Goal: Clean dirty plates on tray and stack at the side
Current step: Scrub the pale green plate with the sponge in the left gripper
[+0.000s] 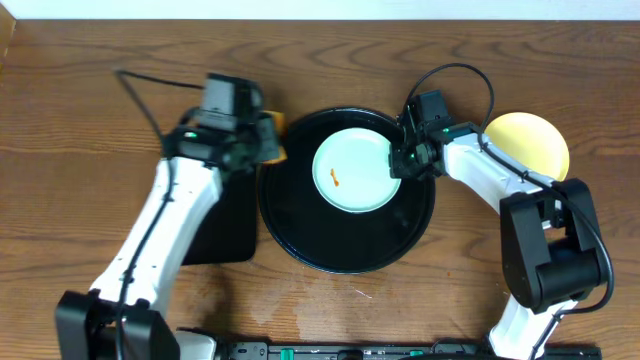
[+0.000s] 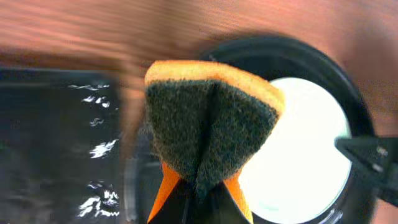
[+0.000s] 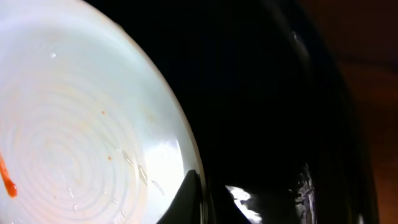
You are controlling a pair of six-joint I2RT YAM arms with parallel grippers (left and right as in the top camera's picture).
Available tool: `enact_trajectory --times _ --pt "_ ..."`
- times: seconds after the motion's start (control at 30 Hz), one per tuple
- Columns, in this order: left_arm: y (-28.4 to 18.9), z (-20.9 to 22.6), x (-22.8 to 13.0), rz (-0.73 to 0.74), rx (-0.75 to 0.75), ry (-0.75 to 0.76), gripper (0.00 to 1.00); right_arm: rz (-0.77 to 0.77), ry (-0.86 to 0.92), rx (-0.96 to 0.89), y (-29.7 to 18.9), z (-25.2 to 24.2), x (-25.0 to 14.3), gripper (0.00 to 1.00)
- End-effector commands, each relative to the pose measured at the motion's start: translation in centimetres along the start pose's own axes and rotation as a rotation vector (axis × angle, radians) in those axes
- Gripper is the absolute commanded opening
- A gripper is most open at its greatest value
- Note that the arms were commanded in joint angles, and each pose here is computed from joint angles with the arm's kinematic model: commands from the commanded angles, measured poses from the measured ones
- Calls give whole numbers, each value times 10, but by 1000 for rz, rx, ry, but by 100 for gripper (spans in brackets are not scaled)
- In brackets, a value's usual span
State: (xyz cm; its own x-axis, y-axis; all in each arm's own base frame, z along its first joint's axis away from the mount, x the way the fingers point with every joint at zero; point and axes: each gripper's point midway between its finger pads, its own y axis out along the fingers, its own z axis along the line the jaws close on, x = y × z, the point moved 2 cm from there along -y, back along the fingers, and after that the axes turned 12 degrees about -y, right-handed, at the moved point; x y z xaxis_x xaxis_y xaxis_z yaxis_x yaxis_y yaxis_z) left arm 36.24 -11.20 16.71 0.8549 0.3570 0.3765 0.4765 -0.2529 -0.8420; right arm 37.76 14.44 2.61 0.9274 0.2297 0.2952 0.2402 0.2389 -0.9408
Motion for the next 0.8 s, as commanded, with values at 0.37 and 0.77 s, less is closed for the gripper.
enact_trajectory --times 0.37,0.77 --pt "24 -62 -27 22 -108 27 7 -22 -106 -19 23 -1 2 1" --pt "101 -96 -79 171 -138 -19 7 50 -48 -23 21 -2 -15 1"
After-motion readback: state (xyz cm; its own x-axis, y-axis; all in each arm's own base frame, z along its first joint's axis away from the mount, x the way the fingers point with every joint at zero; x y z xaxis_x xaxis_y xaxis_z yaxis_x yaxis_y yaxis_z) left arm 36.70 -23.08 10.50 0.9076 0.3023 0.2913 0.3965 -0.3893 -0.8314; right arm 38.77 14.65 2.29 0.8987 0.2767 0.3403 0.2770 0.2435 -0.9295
